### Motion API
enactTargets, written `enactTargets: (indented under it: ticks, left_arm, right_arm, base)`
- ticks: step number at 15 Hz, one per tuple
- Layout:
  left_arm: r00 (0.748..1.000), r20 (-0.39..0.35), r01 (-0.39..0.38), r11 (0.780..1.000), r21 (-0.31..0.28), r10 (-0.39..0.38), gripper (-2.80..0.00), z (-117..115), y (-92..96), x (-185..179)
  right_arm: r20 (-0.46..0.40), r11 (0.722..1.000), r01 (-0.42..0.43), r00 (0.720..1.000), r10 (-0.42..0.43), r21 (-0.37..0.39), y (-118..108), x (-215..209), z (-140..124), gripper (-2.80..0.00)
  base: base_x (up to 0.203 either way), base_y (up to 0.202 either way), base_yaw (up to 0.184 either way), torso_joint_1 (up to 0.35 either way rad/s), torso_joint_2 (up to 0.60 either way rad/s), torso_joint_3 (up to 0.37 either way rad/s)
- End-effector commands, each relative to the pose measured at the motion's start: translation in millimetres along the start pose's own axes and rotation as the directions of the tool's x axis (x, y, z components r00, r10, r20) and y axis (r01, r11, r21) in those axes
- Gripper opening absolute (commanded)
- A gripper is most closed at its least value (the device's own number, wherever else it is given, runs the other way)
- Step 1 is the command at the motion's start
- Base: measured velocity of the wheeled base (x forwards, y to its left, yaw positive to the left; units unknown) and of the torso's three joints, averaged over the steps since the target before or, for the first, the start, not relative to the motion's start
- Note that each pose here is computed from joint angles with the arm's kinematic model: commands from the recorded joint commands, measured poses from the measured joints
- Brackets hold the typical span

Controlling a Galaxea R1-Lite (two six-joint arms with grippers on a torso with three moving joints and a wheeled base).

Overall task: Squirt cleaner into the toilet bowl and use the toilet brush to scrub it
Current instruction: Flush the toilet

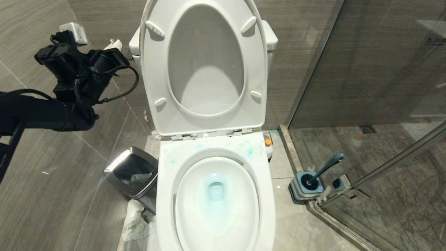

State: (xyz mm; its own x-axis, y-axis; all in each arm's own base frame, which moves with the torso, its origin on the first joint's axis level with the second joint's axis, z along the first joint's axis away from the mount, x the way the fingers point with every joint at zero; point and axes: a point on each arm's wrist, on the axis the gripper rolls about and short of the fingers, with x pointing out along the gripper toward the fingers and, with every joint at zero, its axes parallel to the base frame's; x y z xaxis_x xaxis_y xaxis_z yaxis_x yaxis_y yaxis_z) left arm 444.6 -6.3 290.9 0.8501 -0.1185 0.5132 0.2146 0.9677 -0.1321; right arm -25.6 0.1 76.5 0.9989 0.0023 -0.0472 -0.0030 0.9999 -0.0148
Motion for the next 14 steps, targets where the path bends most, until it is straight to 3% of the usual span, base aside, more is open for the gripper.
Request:
enactTargets:
  ticks: [1, 6, 9, 14]
  left_arm:
    - [1.000, -0.016, 0.001, 1.000, 0.006, -0.001, -2.80, -22, 2.5, 5]
    - [0.997, -0.074, -0.004, 1.000, 0.021, 0.005, -2.80, -54, 6.6, 6]
    - [0.987, -0.156, -0.020, 0.999, 0.042, 0.026, -2.80, -80, 11.9, 5]
    - [0.983, -0.183, 0.020, 0.998, 0.053, -0.010, -2.80, -104, -5.3, 9]
  right_arm:
    - [-0.002, 1.000, -0.001, 1.000, 0.001, 0.000, 0, 0, 0, -2.80]
    - [-0.002, 1.000, -0.001, 1.000, 0.001, 0.000, 0, 0, 0, -2.80]
    - [-0.002, 1.000, -0.001, 1.000, 0.001, 0.000, 0, 0, 0, -2.80]
    - [-0.002, 1.000, -0.001, 1.000, 0.001, 0.000, 0, 0, 0, -2.80]
  base:
    - [0.000, 0.000, 0.000, 0.000, 0.00, 0.000]
    - [0.000, 0.000, 0.000, 0.000, 0.00, 0.000]
    - [0.000, 0.000, 0.000, 0.000, 0.00, 0.000]
    - [0.000, 0.000, 0.000, 0.000, 0.00, 0.000]
